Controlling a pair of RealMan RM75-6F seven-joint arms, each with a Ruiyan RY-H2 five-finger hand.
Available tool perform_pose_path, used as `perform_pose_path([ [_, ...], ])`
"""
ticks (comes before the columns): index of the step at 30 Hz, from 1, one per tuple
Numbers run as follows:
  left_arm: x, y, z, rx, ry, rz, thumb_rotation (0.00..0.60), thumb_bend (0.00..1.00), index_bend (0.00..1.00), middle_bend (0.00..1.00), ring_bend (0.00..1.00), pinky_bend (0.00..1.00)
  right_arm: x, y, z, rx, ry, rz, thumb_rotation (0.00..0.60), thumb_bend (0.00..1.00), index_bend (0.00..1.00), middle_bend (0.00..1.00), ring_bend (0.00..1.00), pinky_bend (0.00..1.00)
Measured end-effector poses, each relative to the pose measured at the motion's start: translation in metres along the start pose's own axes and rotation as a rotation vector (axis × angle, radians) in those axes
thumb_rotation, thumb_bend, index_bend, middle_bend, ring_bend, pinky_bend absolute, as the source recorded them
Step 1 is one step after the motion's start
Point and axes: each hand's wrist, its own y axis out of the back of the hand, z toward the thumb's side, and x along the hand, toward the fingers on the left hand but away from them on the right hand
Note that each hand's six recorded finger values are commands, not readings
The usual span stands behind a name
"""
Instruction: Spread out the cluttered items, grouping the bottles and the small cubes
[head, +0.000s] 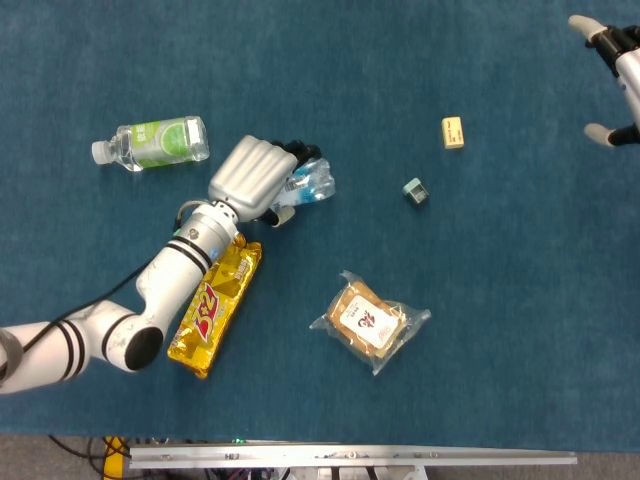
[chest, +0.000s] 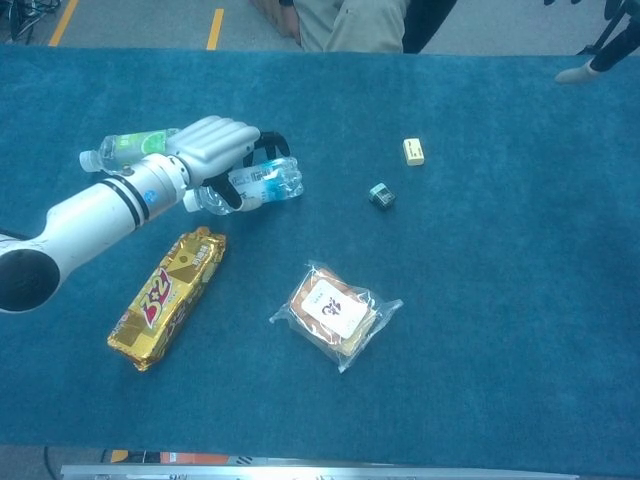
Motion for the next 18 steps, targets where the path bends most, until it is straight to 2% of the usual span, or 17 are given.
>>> perform_pose_path([
  [8,0.0,0.006,-0.02,0.018,0.024,0.013,0.6,0.26,0.47,0.54,0.47,0.51,0.001,0.0,-0.001,-0.003,-0.004,-0.001,0.6,0.0,0.15,0.32,0.32,0.47],
  [18,-0.003,0.029,-0.039,0.06,0.042,0.053,0.6,0.26,0.47,0.54,0.46,0.51,0.002,-0.001,0.001,-0.004,-0.001,0.0,0.6,0.0,0.15,0.32,0.32,0.47],
])
